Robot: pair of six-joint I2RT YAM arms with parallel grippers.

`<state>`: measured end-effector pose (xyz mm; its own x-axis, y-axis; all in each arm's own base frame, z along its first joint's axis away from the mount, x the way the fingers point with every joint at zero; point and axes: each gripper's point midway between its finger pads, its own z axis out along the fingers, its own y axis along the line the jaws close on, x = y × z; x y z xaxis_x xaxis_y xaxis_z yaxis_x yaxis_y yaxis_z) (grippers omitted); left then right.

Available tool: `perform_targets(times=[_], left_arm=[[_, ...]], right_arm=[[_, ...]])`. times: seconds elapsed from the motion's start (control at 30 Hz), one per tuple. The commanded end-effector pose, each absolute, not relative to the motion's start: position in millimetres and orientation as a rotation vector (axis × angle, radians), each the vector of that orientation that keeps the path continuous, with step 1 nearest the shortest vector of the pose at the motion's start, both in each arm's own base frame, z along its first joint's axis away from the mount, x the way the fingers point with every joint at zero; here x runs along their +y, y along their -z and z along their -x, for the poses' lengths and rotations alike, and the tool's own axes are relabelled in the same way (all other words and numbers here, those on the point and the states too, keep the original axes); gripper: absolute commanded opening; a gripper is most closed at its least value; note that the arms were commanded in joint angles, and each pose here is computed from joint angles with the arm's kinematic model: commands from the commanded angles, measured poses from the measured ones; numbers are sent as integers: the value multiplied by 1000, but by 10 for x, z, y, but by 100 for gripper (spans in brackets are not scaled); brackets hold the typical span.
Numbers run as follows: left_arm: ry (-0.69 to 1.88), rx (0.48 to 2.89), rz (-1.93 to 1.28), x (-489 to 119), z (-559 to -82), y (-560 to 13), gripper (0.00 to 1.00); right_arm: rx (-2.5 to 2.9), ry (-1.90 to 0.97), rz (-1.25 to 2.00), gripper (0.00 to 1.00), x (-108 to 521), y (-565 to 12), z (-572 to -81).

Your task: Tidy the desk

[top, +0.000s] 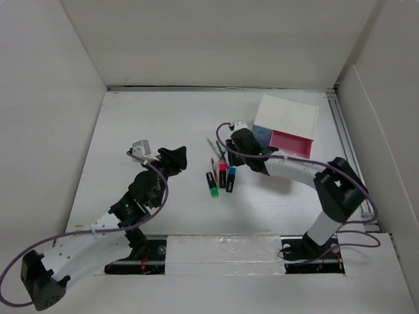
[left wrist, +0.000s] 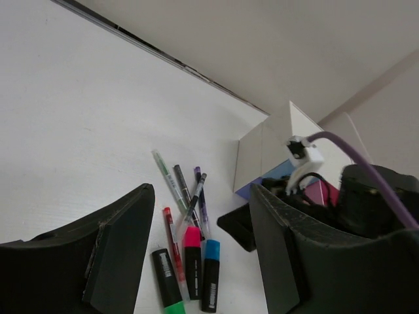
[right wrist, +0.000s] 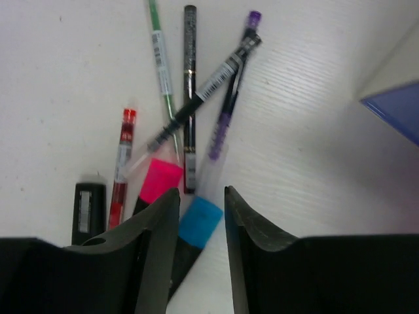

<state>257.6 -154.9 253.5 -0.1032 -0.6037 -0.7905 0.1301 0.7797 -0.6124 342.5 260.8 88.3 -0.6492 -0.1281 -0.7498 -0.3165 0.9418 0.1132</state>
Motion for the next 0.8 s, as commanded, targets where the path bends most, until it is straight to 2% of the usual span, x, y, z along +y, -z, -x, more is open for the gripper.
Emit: perform_targets(times=[0.0, 0.1, 0.23, 0.37, 0.77], left_arm=[[675, 1546, 388, -1532, -2591, -2573, 55], [667, 1552, 377, -1558, -2613, -2533, 56], [713, 1576, 321, -1676, -2578, -2583, 55], [691, 1539, 359, -1567, -2578, -2563, 55], [718, 1574, 310, -1712, -2593, -2517, 56]], right_arm=[[2132, -391, 327, 41, 3095, -1207, -3841], [2134, -327, 285, 41, 3059, -1141, -4046], [2126, -363, 262, 43, 3041, -1128, -3975], [2207, -250, 238, 43, 2804, -872, -4054], [2231, -335, 280, 40, 2895, -789, -4050]])
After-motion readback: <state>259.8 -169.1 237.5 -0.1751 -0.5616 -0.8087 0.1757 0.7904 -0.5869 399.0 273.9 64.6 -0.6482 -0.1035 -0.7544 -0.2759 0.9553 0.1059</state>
